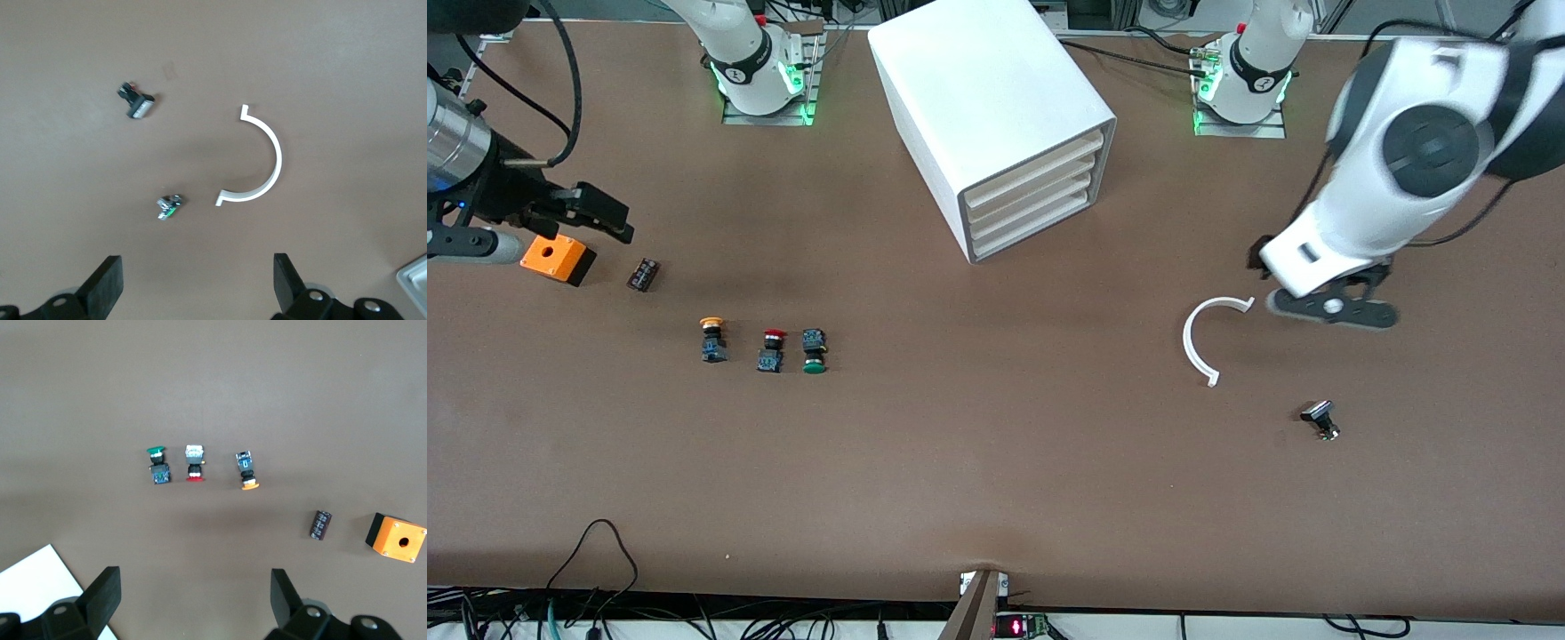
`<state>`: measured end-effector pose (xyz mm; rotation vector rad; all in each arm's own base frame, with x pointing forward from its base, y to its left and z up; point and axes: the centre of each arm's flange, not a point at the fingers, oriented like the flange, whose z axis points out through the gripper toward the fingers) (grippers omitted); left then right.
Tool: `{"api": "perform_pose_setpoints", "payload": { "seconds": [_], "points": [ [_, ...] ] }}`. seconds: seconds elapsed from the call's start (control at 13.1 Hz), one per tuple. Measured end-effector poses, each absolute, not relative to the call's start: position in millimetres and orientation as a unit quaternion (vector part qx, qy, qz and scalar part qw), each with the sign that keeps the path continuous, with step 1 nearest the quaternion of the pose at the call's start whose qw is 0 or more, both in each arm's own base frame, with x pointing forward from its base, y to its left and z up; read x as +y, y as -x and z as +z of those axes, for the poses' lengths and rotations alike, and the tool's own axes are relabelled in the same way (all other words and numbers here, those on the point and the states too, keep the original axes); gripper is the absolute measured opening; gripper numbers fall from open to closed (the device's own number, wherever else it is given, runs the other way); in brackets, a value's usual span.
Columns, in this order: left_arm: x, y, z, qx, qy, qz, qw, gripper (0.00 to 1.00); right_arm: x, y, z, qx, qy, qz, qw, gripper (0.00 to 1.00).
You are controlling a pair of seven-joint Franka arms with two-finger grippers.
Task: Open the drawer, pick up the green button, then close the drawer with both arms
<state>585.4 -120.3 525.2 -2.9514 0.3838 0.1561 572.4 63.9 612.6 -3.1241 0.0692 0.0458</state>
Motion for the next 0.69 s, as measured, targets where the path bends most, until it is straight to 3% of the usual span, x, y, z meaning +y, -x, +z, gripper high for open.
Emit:
{"api": "perform_pose_setpoints", "payload": {
  "seconds": [0.3,0.69],
  "points": [
    [-54,-559,581,0.136,0.989,0.011,0.051,1.0,64,-561,624,0.021,1.0,0.019,0.003,1.0],
    [-8,-560,558,0.113,0.993,0.012,-0.016,1.0,56,-558,626,0.012,1.0,0.022,-0.018,1.0]
  ]
}}
